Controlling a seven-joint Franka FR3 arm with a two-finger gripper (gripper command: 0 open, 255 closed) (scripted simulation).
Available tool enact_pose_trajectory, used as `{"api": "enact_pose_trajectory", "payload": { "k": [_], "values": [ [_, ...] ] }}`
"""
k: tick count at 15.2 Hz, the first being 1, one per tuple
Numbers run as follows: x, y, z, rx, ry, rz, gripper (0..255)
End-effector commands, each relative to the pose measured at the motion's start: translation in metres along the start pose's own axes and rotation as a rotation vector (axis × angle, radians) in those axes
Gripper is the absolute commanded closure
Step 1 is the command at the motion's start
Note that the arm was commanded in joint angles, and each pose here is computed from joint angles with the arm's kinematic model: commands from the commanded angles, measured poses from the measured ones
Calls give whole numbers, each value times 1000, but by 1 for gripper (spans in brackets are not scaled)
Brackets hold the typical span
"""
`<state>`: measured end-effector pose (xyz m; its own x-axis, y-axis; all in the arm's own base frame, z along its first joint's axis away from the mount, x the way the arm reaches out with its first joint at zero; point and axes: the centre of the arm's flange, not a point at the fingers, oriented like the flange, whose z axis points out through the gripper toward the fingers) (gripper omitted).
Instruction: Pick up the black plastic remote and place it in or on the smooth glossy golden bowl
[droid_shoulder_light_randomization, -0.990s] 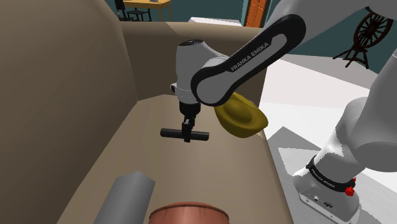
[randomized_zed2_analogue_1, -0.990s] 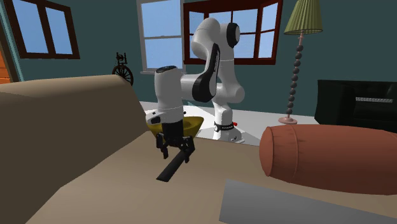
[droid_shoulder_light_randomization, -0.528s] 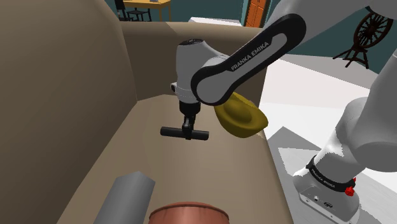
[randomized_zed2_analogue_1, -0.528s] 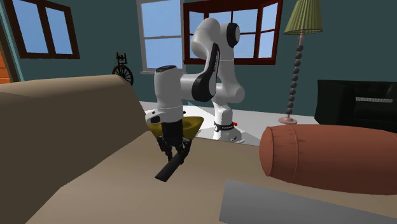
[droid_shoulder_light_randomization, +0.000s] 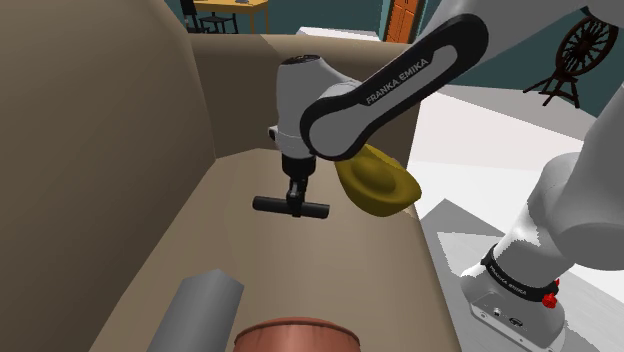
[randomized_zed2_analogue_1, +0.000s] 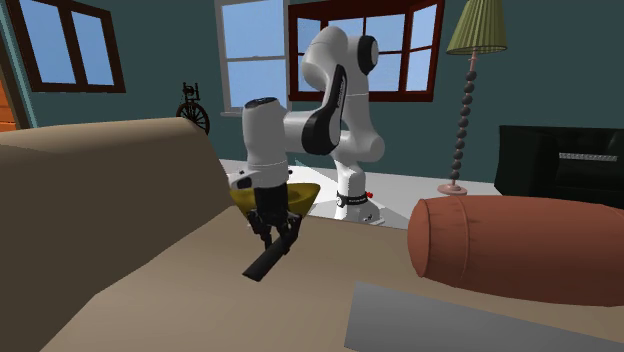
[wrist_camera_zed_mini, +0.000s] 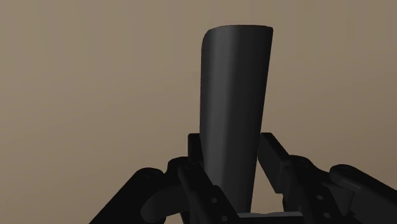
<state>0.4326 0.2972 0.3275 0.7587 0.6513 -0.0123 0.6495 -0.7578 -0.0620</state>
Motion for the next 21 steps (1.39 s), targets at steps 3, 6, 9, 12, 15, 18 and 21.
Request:
{"api": "enact_pose_trajectory", "payload": {
  "k": [3, 6, 9, 12, 15, 18, 21],
  "values": [
    [0, -1, -19, 0, -1, 0, 255],
    [0, -2, -35, 0, -1, 0, 255],
    [0, -3, -51, 0, -1, 0, 255],
    [0, -4, -67, 0, -1, 0, 255],
    [0, -5, -82, 0, -1, 0, 255],
    [-1, -6, -98, 0, -1, 0, 255],
    [-1, -7, -114, 0, -1, 0, 255]
  ]
}}
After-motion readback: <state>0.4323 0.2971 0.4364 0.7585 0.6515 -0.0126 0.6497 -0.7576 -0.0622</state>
